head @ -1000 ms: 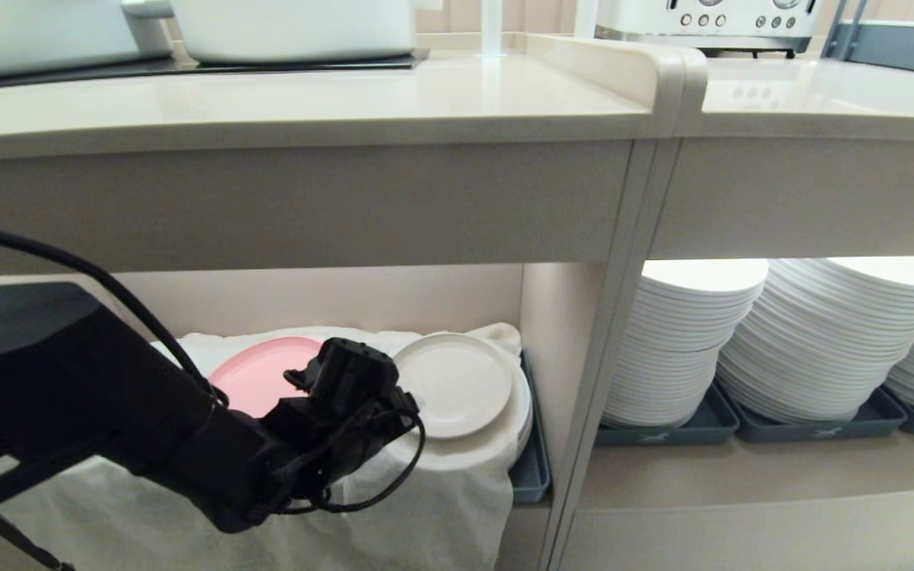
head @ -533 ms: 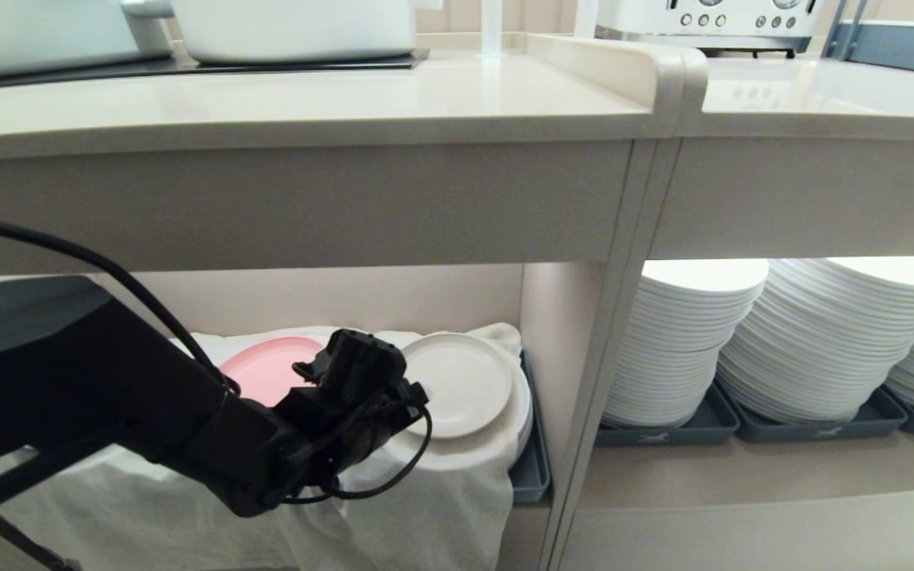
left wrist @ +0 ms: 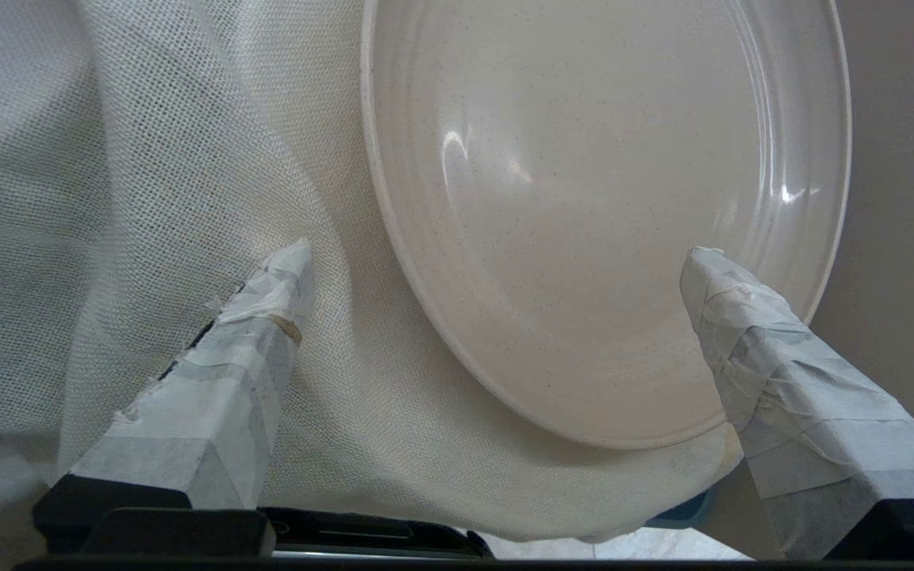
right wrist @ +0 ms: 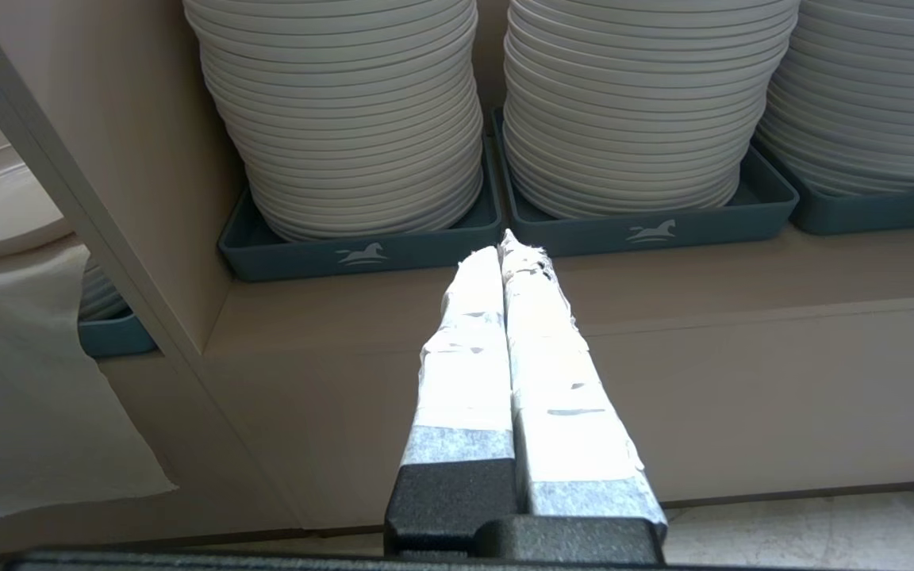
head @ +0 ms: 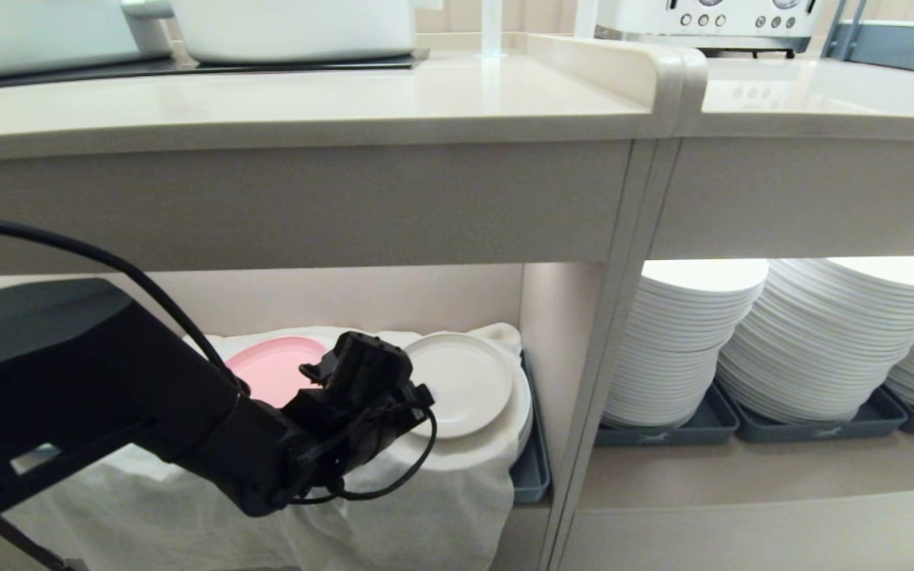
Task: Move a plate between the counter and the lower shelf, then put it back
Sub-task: Pick up the plate in the cupboard
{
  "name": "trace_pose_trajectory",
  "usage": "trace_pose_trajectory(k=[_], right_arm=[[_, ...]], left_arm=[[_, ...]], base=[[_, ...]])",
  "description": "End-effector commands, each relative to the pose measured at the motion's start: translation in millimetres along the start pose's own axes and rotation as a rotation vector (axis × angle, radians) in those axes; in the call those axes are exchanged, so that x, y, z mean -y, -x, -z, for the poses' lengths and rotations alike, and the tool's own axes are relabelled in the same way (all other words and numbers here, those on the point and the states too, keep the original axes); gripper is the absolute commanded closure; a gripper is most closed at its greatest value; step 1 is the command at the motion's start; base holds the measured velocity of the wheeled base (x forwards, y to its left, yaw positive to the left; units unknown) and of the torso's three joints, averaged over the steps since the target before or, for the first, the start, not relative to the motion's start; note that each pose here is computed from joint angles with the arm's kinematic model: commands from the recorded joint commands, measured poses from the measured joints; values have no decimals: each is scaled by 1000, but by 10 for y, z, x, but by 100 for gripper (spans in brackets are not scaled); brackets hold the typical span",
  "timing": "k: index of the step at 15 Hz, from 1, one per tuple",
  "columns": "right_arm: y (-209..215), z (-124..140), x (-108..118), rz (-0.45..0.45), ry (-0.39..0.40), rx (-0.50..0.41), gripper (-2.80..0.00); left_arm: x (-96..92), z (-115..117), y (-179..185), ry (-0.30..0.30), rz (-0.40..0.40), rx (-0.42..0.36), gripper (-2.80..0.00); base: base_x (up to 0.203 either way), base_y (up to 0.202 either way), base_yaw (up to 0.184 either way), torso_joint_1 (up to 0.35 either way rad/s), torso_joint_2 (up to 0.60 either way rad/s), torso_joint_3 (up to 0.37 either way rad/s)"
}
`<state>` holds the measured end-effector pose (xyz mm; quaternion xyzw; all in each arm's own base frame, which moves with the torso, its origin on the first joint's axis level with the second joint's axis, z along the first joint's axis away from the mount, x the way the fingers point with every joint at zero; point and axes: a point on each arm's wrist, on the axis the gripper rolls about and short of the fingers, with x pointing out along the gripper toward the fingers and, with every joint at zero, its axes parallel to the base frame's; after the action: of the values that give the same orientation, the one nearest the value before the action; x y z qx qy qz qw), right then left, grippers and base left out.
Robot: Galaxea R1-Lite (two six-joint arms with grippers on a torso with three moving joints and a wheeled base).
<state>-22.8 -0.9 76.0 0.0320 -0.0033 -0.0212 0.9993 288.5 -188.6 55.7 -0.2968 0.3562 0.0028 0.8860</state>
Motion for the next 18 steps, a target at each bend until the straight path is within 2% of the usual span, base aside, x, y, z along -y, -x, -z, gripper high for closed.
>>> trace_pose_trajectory(k=[1,6,11,18], right_arm=[[0,-1,0,0,-1,1,0],[0,-1,0,0,-1,1,0],[0,-1,0,0,-1,1,0],[0,-1,0,0,-1,1,0]], left_arm=[[15,-1,-9,5,4,3,-280],[-11,30,-74,2,-11,-4,-280],[76,-28,-108,10,12,15,-280],[92,-31,-110,16,20,16,-280]], base=[[0,0,0,0,0,0],[0,0,0,0,0,0],[0,0,0,0,0,0],[0,0,0,0,0,0]])
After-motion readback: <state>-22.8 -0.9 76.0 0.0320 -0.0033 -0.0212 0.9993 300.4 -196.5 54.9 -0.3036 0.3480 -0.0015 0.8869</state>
